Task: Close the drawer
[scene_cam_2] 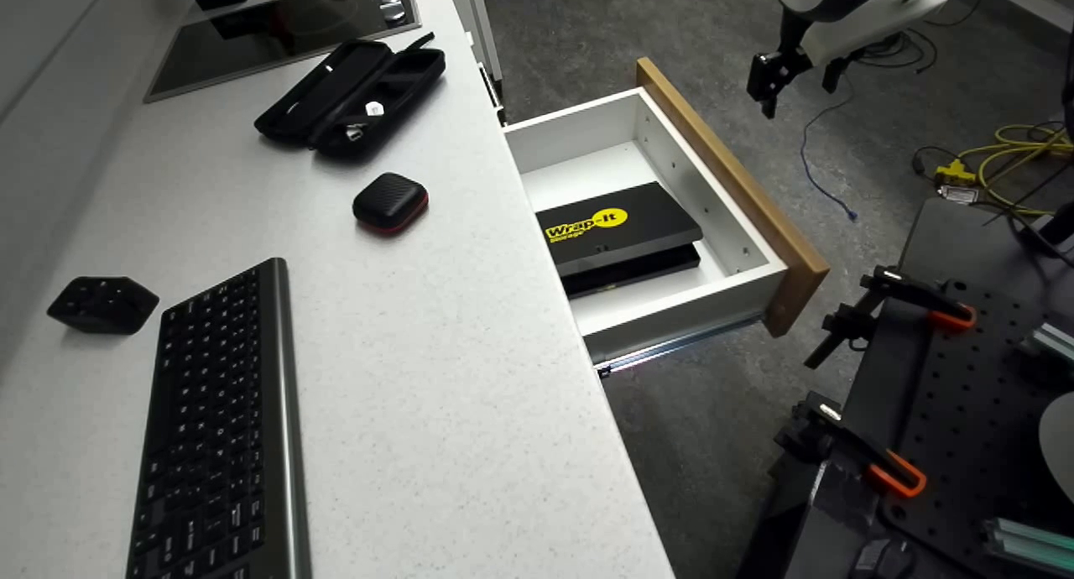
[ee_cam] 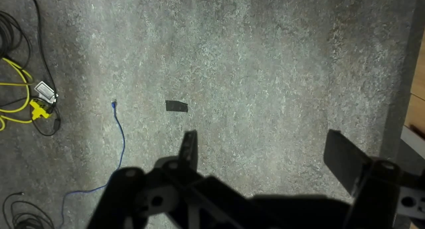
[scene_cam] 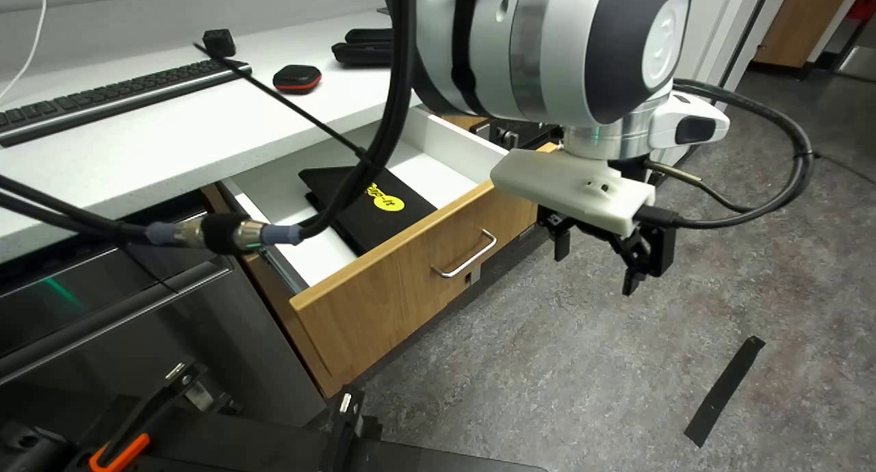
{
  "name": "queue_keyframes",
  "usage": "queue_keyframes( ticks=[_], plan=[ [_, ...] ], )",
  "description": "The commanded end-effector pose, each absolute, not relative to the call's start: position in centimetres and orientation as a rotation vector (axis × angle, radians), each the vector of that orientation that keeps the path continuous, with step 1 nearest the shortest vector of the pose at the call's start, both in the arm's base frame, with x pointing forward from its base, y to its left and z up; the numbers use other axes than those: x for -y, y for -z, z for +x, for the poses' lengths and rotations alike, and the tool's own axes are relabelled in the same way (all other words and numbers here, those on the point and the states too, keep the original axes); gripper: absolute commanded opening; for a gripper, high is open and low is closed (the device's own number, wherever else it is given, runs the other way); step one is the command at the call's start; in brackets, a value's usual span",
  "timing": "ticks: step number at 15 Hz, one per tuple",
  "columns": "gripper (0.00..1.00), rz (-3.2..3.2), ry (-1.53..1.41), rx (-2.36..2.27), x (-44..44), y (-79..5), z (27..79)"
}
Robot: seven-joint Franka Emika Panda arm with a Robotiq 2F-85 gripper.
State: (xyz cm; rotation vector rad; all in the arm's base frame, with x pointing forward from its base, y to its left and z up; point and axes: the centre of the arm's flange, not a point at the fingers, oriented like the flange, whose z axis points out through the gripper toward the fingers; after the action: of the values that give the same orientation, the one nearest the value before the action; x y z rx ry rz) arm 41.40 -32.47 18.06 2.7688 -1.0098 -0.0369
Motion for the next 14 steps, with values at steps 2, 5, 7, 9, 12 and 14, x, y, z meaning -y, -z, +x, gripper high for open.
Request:
queue_keyframes(
  ticks=[2, 5, 7, 9, 12, 14],
  plan=[
    [1.0, 2.726, -0.004, 0.996, 32.1, -16.5, 42.4],
    [1.0, 2.712, -0.036, 0.979, 31.1, -14.1, 43.7],
    [1.0, 2.71, -0.08, 0.965, 30.3, -12.7, 44.8],
    [1.0, 2.716, -0.12, 0.943, 29.4, -11.7, 45.8],
    [1.0, 2.781, -0.121, 0.9, 27.9, -10.8, 47.4],
    [1.0, 2.838, -0.112, 0.866, 26.4, -10.5, 48.7]
  ],
)
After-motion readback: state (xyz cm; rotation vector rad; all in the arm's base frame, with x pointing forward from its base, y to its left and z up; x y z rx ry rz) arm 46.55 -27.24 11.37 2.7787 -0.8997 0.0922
